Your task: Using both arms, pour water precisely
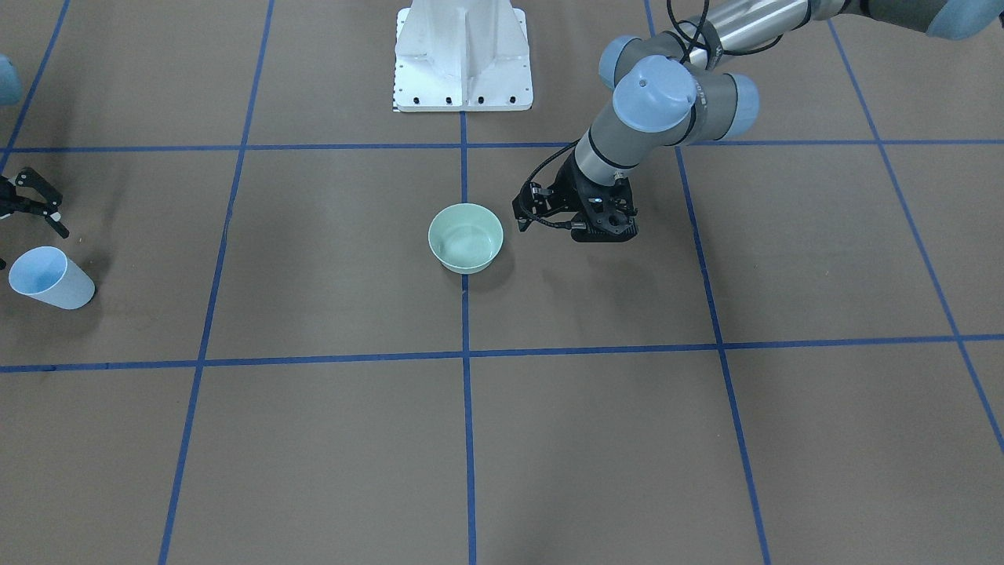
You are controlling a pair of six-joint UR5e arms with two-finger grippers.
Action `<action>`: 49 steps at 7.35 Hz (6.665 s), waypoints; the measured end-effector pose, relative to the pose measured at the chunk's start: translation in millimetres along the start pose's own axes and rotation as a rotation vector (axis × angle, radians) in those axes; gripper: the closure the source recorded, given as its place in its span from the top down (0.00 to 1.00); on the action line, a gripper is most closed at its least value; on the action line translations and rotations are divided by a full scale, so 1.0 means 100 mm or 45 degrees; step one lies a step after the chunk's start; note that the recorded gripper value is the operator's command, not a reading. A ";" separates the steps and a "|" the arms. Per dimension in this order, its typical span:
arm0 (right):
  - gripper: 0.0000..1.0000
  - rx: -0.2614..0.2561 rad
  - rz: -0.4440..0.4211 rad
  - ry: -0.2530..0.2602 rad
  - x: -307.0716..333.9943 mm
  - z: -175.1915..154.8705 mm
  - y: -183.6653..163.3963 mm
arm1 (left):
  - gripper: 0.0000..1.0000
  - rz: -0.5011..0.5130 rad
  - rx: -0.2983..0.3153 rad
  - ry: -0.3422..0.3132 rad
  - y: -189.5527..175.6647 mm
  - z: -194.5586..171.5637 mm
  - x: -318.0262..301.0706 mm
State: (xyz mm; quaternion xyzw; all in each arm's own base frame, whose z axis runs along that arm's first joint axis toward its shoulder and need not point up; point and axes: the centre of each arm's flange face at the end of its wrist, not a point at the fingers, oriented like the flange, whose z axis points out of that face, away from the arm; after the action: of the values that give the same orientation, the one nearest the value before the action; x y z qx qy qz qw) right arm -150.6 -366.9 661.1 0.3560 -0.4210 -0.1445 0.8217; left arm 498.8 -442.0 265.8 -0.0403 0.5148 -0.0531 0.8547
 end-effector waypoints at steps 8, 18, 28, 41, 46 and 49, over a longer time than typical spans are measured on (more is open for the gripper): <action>0.98 0.020 -0.025 0.040 -0.03 0.43 -0.11 | 1.00 -0.005 0.005 -0.001 -0.02 -0.01 -0.02; 0.98 0.105 0.114 0.059 -0.02 0.42 -0.18 | 1.00 -0.005 0.009 -0.002 -0.03 -0.01 -0.02; 0.37 0.176 0.125 0.013 -0.10 0.46 -0.36 | 1.00 -0.003 0.008 0.003 -0.02 -0.02 0.00; 0.37 -0.158 -0.250 0.317 -4.54 1.12 -3.05 | 1.00 0.079 0.046 -0.091 -0.86 -0.67 -1.53; 0.33 -0.341 -0.640 0.474 -5.26 1.17 -3.15 | 1.00 0.085 0.054 -0.111 -0.93 -0.71 -1.71; 0.26 -0.476 -0.825 0.576 -5.52 1.34 -3.23 | 1.00 0.081 0.053 -0.116 -0.92 -0.71 -1.75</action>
State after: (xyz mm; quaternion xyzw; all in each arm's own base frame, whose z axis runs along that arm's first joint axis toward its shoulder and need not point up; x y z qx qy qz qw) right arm -570.2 -359.2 160.1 0.3374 -0.0637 -0.3870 0.8558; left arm 350.5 -511.5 397.5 -0.0085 0.4752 -0.0346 0.8791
